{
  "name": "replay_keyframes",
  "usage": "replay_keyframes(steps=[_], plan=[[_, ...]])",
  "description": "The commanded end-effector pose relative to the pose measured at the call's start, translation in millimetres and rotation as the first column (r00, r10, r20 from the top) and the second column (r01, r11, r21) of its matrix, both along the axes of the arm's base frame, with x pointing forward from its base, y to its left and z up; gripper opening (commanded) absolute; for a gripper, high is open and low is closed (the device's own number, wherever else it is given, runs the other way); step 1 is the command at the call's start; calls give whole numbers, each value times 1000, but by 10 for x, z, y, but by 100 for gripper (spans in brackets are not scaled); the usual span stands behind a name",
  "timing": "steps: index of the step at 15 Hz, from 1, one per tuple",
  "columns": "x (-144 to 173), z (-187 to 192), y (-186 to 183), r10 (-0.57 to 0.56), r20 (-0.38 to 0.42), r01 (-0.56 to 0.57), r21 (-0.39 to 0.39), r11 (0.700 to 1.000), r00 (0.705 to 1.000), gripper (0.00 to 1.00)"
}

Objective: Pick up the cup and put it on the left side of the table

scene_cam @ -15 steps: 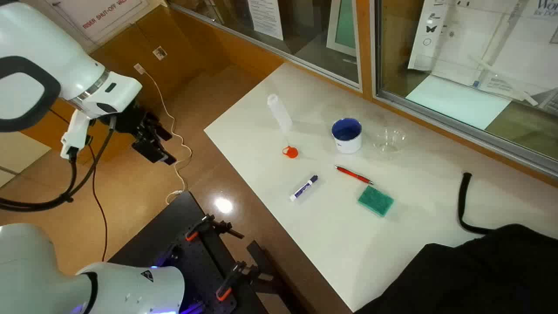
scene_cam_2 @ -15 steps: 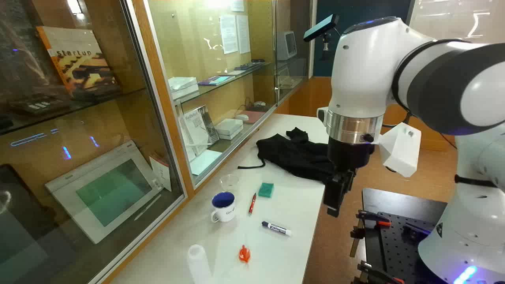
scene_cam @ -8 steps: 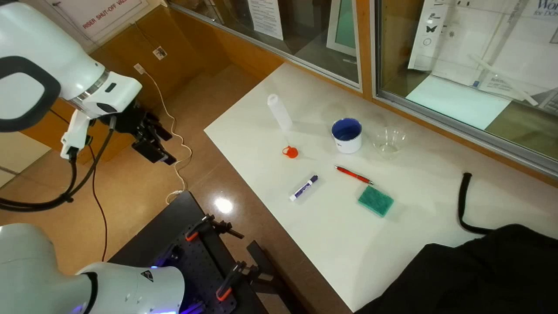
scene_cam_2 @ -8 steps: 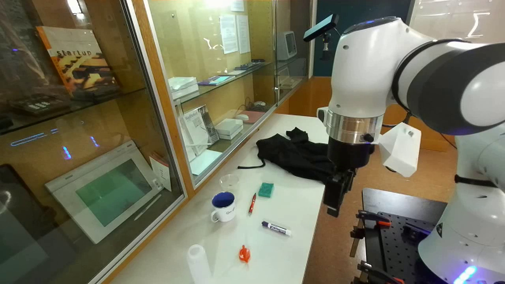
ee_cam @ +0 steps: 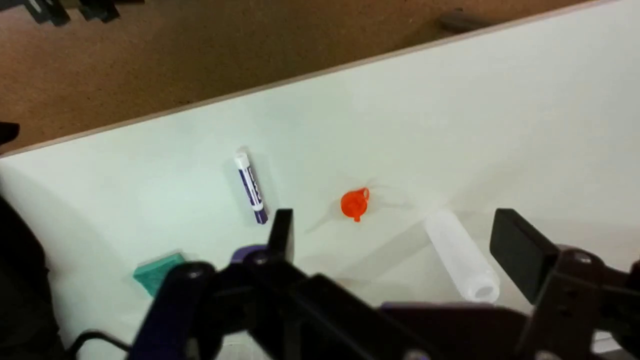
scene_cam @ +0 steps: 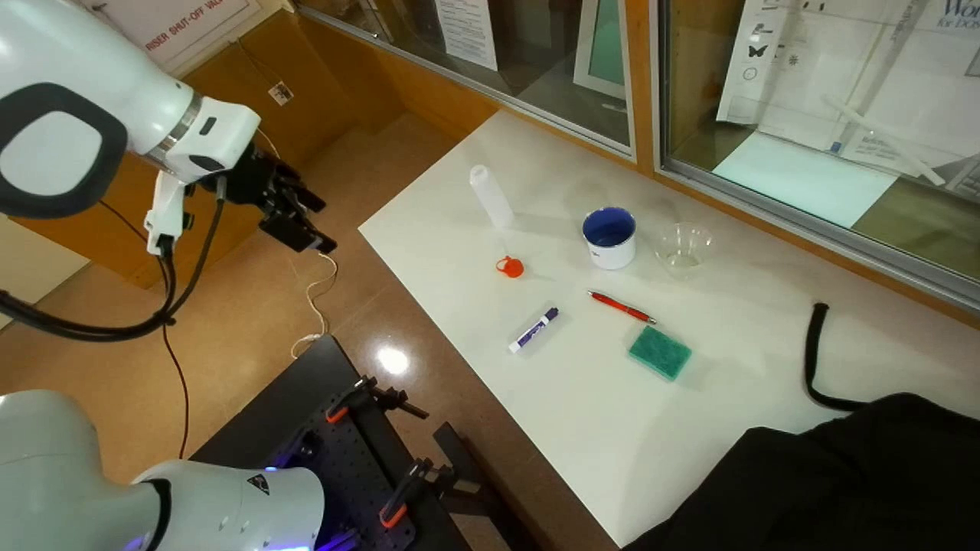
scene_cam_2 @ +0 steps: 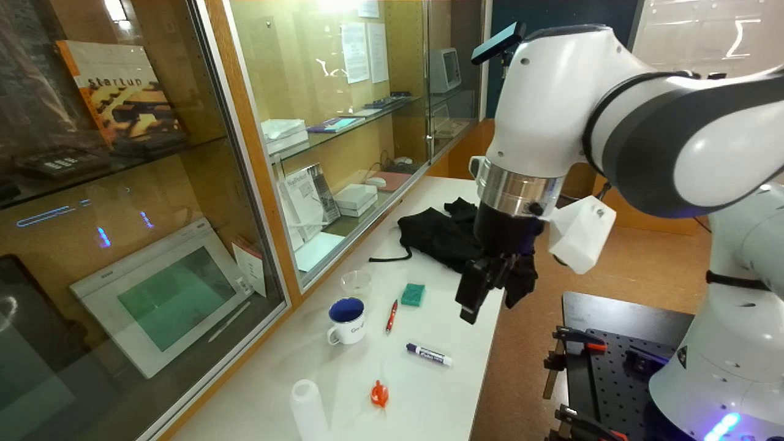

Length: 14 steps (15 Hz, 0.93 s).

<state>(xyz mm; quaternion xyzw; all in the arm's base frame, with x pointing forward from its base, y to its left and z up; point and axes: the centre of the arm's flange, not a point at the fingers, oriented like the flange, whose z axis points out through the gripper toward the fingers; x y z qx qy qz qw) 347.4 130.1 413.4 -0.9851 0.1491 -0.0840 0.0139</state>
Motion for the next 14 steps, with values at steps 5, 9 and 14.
replay_keyframes(steps=[5,9,14], plan=[[1476,-245,-127,-105,52,107,-42,993,993,100],[1931,-406,-262,-100,24,101,-48,994,995,100],[1831,-507,-337,-101,22,102,-39,994,995,100]])
